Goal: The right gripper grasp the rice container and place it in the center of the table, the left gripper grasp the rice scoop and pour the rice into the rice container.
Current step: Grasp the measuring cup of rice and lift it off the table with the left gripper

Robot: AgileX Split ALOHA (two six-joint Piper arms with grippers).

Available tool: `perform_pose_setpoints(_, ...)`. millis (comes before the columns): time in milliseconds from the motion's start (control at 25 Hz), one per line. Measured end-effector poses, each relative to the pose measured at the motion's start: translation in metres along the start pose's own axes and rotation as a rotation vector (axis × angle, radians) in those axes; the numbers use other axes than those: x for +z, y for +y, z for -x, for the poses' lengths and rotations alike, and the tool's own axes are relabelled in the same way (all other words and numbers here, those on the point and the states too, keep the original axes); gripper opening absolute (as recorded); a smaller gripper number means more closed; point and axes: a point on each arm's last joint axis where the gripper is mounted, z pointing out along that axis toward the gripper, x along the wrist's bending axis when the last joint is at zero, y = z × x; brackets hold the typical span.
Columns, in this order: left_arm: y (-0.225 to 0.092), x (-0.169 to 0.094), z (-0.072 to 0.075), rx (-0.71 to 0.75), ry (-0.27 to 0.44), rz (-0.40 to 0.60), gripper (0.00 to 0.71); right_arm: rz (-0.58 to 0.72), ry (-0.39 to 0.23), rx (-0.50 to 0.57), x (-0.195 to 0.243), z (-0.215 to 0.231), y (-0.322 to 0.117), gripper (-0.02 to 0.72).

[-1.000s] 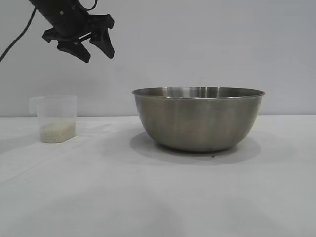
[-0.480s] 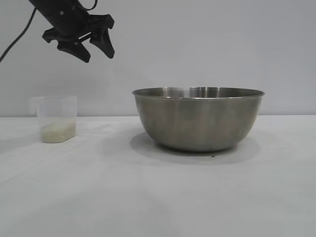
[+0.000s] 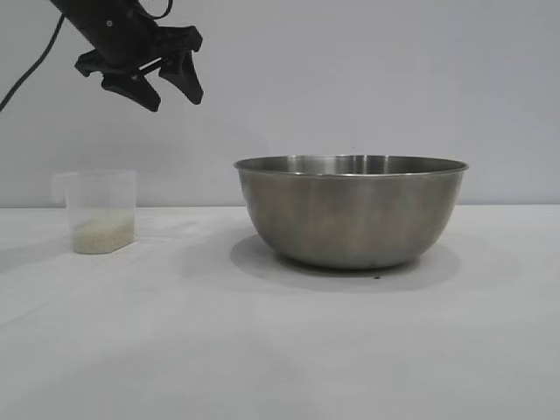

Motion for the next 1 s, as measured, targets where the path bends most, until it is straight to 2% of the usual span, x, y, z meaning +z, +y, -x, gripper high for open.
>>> perform_pose_setpoints(160,0.0,0.0,0.0,0.005,0.001,-0.001,0.445,-0.005,-0.043,0.062,0.0,0.004,-0.001,0.411)
perform_pose_setpoints(200,0.0,0.0,0.0,0.006,0.001,-0.001,0.445,-0.005,-0.052,0.072,0.0,0.005,-0.001,0.463)
perform_pose_setpoints(240,0.0,0.0,0.0,0.007,0.001,-0.002,0.445,-0.005,-0.056,0.08,0.0,0.005,-0.001,0.484)
perform_pose_setpoints(560,0.002,-0.002,0.0,0.015,0.001,0.002,0.445,-0.004,-0.066,0.091,0.0,0.006,-0.001,0.472)
perform_pose_setpoints(800,0.03,-0.037,0.01,0.081,-0.02,0.066,0.445,-0.004,-0.068,0.092,0.0,0.006,-0.001,0.472)
perform_pose_setpoints(840,0.036,-0.044,0.012,0.091,-0.021,0.082,0.381,-0.004,-0.068,0.092,0.0,0.006,-0.001,0.472)
perform_pose_setpoints(880,0.042,-0.053,0.014,0.105,-0.019,0.103,0.349,-0.002,-0.068,0.092,0.0,0.006,-0.001,0.472)
perform_pose_setpoints(1000,0.058,-0.079,0.021,0.152,-0.02,0.161,0.349,-0.002,-0.068,0.094,0.0,0.006,-0.001,0.472)
